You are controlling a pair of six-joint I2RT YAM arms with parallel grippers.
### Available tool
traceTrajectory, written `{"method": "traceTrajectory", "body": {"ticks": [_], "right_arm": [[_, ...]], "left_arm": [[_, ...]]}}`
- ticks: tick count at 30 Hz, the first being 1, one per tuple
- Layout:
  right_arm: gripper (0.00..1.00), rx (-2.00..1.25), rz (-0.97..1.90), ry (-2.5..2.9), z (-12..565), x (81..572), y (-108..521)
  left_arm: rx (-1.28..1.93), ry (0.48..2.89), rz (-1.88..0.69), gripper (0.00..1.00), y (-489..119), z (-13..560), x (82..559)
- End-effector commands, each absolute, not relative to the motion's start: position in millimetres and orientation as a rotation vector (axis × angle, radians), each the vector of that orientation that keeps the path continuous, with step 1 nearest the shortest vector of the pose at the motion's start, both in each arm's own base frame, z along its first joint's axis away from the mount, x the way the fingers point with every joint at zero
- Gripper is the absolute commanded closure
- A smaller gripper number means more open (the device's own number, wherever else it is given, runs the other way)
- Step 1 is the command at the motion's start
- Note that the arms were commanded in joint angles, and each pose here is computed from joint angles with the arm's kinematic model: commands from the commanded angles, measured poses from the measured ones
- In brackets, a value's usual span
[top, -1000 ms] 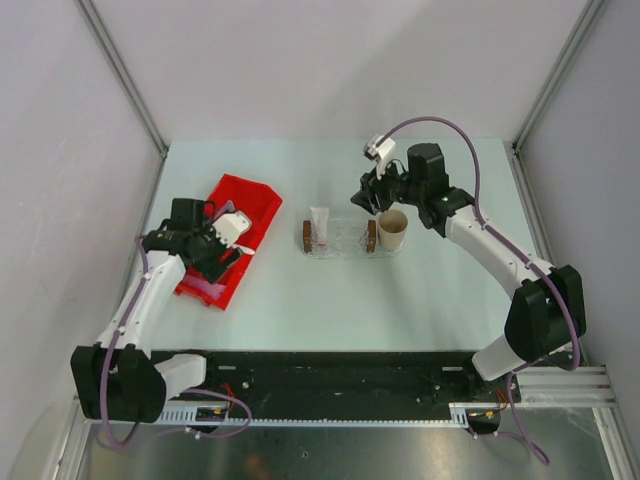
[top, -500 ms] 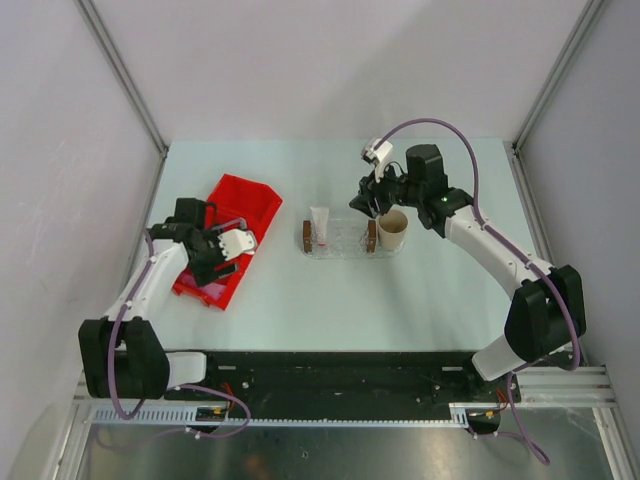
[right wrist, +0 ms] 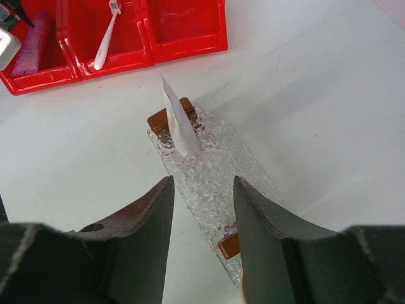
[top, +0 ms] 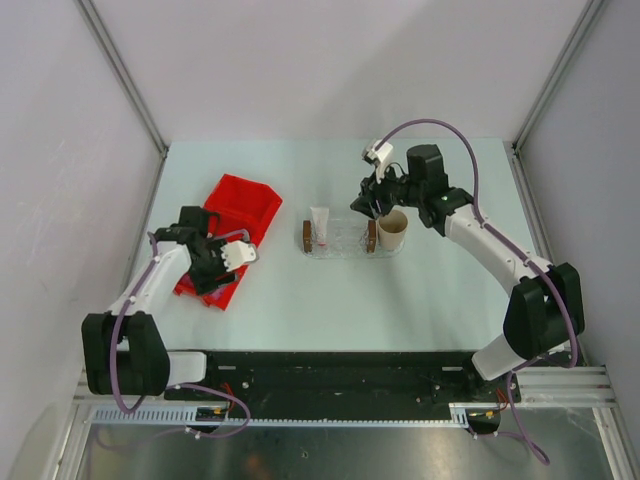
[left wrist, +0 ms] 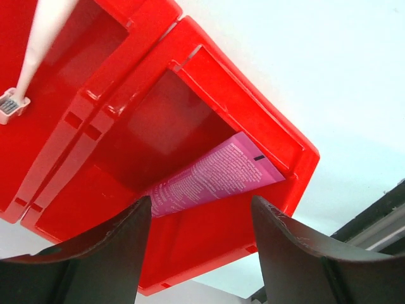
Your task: Prepare toiletry sets of a toothbrush and toothpaste on the tray
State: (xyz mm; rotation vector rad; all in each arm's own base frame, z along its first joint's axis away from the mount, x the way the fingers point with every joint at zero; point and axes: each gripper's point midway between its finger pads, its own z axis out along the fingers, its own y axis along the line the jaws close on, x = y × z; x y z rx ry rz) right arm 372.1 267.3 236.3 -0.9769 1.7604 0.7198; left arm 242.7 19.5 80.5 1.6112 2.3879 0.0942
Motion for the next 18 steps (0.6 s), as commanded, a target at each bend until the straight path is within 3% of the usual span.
{"method": "traceTrajectory", "body": {"ticks": [1,18], "right_arm": [[0.53,-0.983,0.747,1.763,232.7,371.0,270.1],[0.54,-0.985,0.754,1.793,221.1,372.3,270.1]], "left_arm": [[1.667,2.343,0.033,0.31,14.7,77.8,239.4],[1.787,2.380,-0.083,0.25,13.4,50.6,248.6]]}}
